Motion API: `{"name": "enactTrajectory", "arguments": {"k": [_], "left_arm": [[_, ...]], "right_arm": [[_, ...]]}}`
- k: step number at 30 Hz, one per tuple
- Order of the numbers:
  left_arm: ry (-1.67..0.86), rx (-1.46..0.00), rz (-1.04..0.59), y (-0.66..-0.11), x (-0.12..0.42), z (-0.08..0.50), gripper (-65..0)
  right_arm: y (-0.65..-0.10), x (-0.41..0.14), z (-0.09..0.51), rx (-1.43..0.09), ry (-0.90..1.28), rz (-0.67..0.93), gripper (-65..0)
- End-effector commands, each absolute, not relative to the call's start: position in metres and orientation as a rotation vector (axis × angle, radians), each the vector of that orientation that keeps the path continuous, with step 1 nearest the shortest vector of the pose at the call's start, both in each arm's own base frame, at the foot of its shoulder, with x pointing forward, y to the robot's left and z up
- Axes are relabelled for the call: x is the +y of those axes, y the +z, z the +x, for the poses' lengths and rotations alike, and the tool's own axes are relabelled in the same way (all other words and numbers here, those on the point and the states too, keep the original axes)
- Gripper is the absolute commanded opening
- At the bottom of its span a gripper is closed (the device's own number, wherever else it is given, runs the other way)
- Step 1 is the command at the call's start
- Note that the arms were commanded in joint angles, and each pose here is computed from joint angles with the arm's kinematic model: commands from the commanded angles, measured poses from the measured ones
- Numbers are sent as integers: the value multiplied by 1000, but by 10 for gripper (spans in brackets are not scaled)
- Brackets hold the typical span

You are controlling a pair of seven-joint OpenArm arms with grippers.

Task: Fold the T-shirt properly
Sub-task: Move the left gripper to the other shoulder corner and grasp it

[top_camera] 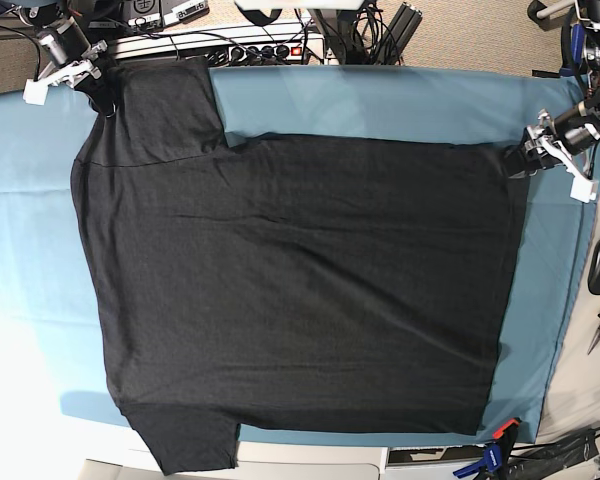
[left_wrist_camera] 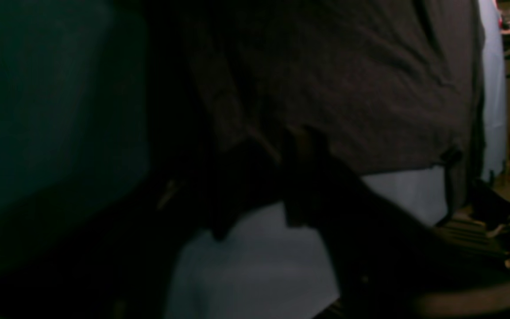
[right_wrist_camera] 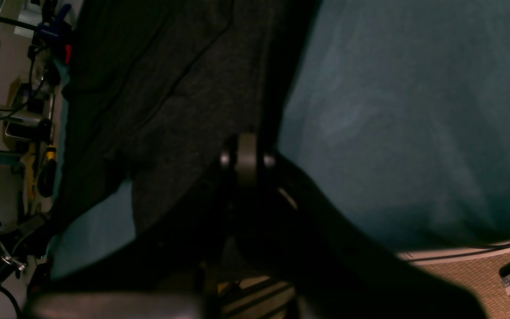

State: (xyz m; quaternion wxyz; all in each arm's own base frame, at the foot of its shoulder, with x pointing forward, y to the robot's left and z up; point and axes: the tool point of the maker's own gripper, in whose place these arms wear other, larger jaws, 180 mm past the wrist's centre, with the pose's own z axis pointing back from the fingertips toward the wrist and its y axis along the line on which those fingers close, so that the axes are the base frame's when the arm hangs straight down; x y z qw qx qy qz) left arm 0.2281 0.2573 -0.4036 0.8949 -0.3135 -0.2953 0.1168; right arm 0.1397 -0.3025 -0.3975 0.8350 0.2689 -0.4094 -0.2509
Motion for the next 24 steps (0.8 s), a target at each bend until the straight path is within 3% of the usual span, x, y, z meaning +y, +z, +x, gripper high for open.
{"name": "enactTrajectory", "arguments": {"k": [1,6,24], "left_arm": [[218,-587,-617,-403,265,225,-478],[224,-594,-613,-404,266,223,-650],[184,-610,-595,-403,270,220,-650]], "right_arm": [[-406,-305,129,-797,-510,531,-650],[-407,-306,129,-812,-505,517,-650],[-402,-303,112,-793,-514,528,-650]]}}
